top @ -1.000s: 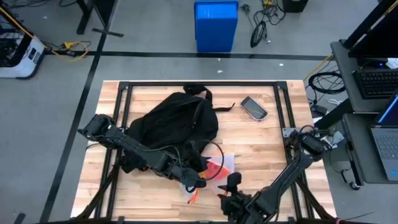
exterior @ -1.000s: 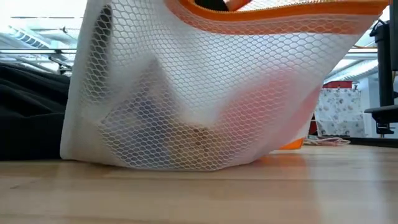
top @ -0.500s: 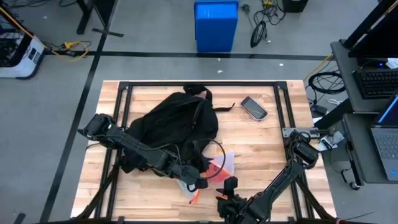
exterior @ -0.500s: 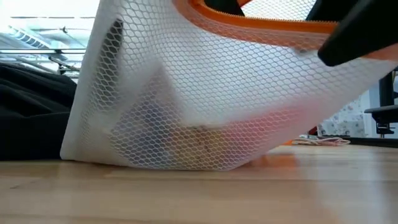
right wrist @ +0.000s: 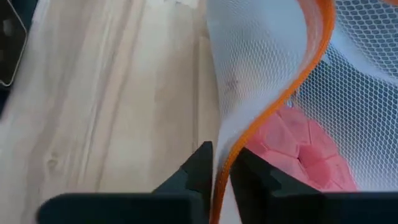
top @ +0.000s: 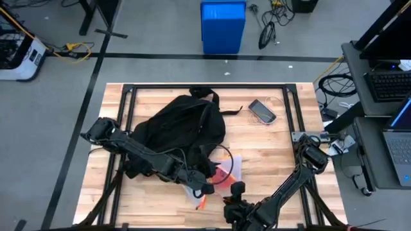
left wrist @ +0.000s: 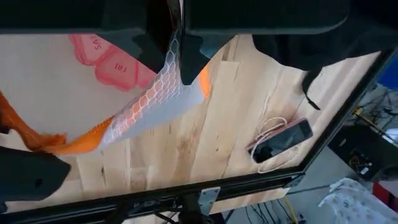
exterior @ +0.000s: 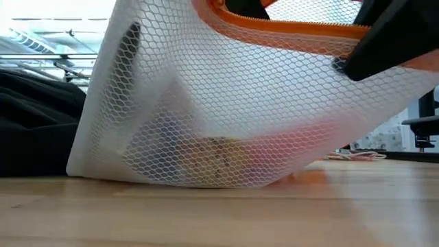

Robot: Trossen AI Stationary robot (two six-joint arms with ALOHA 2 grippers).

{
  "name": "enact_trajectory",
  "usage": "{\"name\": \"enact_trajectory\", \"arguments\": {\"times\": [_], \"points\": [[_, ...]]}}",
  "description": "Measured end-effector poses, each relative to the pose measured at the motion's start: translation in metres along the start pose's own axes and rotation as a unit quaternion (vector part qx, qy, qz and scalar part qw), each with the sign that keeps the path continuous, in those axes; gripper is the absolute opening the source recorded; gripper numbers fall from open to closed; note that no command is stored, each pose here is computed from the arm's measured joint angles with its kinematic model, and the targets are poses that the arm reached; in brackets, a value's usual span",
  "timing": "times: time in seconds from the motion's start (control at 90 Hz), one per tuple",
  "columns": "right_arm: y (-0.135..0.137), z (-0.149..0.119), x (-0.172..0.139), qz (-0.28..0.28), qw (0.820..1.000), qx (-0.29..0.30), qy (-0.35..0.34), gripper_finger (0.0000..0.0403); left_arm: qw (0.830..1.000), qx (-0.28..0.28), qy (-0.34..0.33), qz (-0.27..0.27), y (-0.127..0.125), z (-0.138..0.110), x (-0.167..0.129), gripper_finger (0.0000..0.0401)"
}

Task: Unpack backpack
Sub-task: Remove the pink medicine organizer from the orange zip bag

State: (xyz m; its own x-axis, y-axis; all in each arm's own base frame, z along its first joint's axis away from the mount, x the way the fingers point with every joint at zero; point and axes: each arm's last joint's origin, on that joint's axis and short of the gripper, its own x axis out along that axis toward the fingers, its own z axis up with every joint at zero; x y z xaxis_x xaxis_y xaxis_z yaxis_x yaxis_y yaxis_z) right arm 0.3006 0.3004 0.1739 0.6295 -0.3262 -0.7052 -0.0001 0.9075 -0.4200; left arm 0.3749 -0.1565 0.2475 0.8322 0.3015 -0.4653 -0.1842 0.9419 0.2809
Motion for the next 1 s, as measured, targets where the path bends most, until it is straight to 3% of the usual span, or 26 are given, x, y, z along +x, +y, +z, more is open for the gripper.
{"name": "enact_trajectory", "arguments": {"times": [0.089,0.733,1.0], "points": [[0.003,-0.002,-0.003,0.003,1.000,-0.004,-0.001,0.0004,1.000,0.009,0.000,0.002,0.000,0.000,0.000,0.0000],[0.005,-0.009,-0.007,0.026,0.999,-0.008,0.034,0.0001,0.998,0.029,-0.015,0.053,0.009,0.008,-0.008,0.0000],[0.007,-0.011,-0.008,0.048,0.997,0.009,0.053,0.0000,0.996,0.064,-0.001,0.060,0.010,0.005,-0.009,0.0000]]}}
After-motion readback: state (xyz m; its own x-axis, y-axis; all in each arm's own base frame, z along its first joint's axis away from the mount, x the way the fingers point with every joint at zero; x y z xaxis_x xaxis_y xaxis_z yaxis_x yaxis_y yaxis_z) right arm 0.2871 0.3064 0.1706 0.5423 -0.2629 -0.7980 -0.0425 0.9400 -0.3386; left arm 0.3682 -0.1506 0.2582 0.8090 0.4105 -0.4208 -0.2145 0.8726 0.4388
